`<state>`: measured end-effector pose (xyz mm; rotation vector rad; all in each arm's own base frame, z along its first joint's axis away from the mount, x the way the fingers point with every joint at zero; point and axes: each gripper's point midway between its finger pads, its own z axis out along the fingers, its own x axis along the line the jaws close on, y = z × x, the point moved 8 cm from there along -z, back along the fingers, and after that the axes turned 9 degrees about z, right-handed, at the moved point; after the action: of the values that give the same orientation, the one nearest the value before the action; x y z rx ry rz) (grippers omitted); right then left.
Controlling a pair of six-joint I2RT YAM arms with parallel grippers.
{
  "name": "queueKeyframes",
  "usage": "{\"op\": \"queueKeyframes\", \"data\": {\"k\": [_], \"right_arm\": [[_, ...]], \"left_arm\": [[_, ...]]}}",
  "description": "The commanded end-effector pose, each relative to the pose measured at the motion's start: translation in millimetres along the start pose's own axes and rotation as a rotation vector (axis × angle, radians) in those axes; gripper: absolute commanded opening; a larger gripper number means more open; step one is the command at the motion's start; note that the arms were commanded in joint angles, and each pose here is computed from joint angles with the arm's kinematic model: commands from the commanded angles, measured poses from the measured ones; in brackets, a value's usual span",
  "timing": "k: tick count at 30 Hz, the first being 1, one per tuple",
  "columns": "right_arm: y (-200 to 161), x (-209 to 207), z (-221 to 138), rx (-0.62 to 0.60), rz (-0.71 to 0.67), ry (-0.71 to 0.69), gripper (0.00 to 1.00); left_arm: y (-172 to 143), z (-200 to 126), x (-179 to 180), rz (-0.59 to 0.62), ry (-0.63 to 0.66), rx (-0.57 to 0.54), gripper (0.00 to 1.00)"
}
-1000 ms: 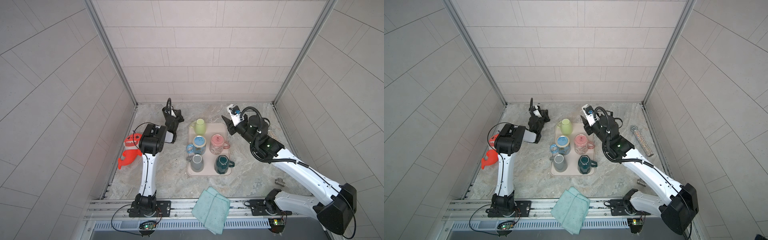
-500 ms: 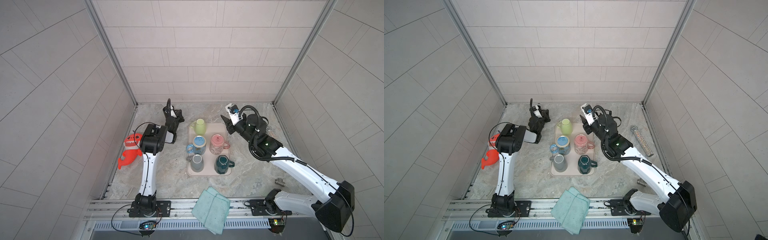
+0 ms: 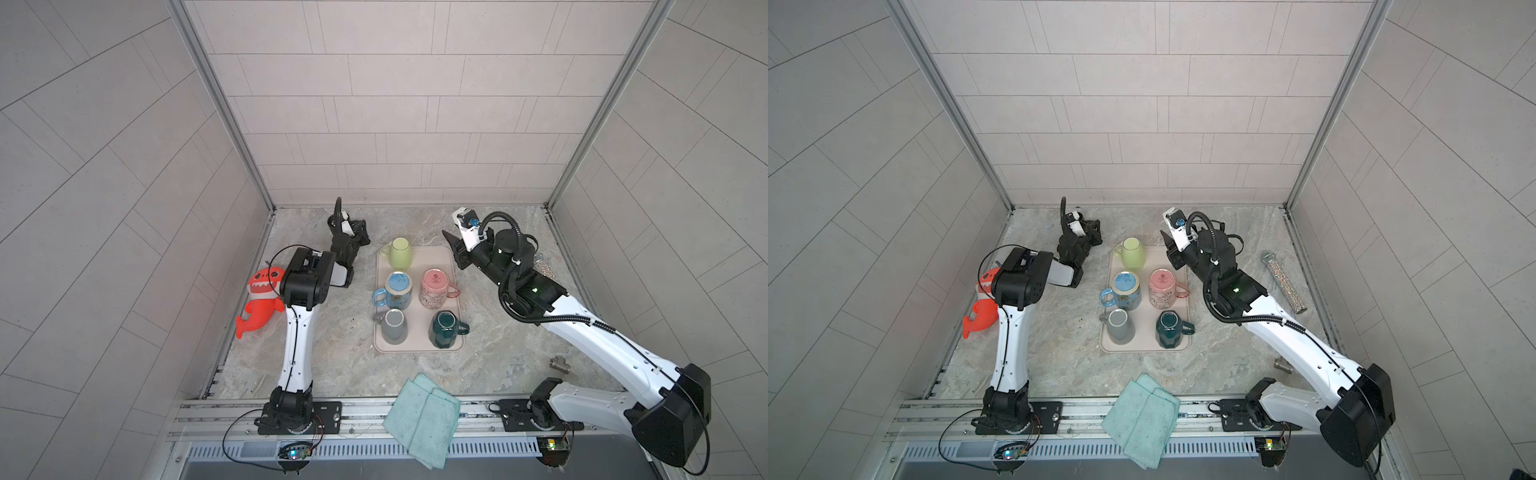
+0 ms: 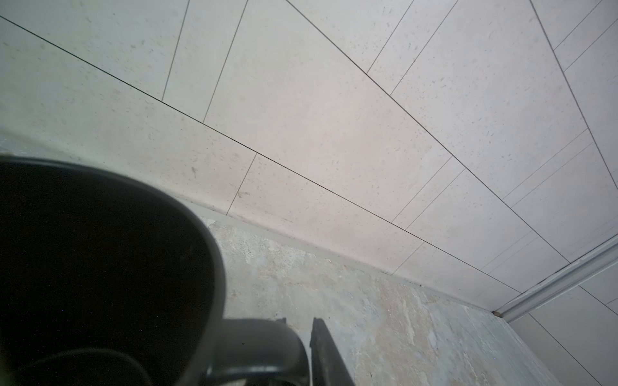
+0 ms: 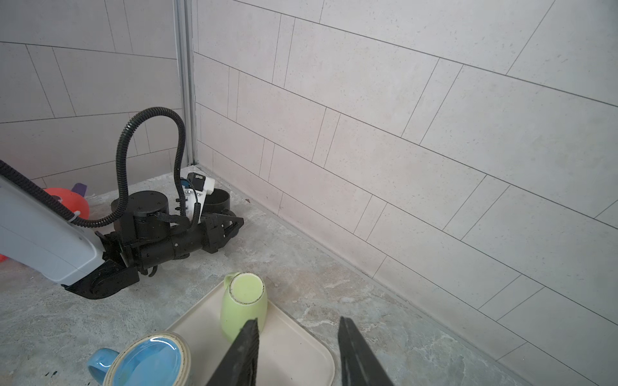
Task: Turn the mug right side up
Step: Place the mug at the top-left of the table.
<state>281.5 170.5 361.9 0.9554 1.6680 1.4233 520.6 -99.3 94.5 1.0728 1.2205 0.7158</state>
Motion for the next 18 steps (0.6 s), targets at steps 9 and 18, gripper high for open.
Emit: {"op": "queueKeyframes", "data": {"k": [9,18], "right_arm": [[5.4,-4.3,-10.2,-0.029,0.011,-0.027,0.40],[6.2,-4.5,-11.7,-0.033,0.013,-0.027,0.40]], "left_arm": [[8.9,-5.8,-10.4,-0.011,-0.055,-0.053,0.26],[8.0,-10.2,-11.0,-0.027,-0.061,-0.040,0.33]]}}
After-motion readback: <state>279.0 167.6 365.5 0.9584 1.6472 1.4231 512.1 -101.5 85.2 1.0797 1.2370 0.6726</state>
